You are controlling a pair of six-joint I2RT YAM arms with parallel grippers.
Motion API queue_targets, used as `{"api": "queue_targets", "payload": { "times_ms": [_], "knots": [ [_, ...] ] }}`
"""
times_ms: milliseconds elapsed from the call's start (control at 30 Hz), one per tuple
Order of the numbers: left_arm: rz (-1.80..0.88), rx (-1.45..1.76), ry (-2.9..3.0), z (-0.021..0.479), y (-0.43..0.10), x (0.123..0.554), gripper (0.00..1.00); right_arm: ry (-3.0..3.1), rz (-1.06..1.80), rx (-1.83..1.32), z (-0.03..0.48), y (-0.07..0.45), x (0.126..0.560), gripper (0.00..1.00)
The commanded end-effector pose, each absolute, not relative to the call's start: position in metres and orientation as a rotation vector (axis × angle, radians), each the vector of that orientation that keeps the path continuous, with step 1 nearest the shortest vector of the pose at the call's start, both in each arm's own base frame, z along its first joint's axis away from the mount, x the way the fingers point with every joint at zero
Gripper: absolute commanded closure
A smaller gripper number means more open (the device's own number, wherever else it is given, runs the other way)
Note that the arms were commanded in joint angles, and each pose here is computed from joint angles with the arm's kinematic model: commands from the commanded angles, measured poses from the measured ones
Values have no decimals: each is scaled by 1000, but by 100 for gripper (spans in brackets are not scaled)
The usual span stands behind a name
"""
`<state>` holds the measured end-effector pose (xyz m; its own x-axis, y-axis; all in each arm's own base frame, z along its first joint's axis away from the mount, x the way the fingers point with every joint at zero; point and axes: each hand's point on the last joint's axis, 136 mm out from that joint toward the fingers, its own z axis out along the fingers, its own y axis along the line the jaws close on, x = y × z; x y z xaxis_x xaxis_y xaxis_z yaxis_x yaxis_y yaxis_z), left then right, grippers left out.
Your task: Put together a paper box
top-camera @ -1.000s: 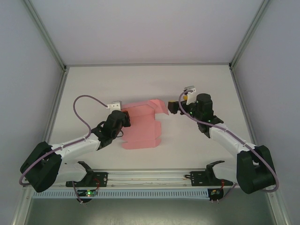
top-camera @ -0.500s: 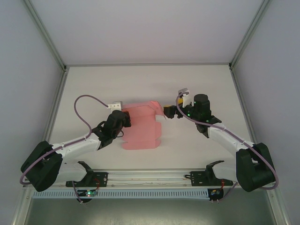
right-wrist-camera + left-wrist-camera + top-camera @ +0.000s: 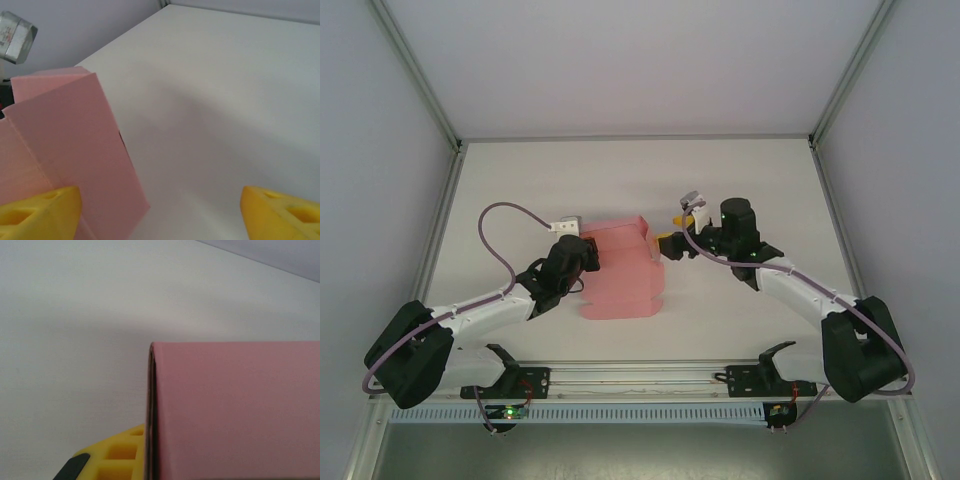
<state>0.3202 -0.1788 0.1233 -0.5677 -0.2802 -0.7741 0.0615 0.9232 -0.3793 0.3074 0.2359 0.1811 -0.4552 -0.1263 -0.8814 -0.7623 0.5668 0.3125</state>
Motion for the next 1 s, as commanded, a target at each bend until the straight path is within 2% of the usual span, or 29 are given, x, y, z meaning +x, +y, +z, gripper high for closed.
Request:
{"api": "queue_targets", "payload": {
  "times_ms": [0,267,667,967],
  "knots": [
    [-476,-142,2079,143,-183,330,100,1871,951,-807,190,249,302,18],
    [-471,-147,2076,143,-182,330,100,1864,984,-909,184,265,290,20],
    [-449,-156,2084,139,-180,331,100,1833,1065,-1027,185,289,278,29],
    [-415,-177,2096,136,-176,333,100,1790,1121,-1088,192,295,262,29]
  ]
}}
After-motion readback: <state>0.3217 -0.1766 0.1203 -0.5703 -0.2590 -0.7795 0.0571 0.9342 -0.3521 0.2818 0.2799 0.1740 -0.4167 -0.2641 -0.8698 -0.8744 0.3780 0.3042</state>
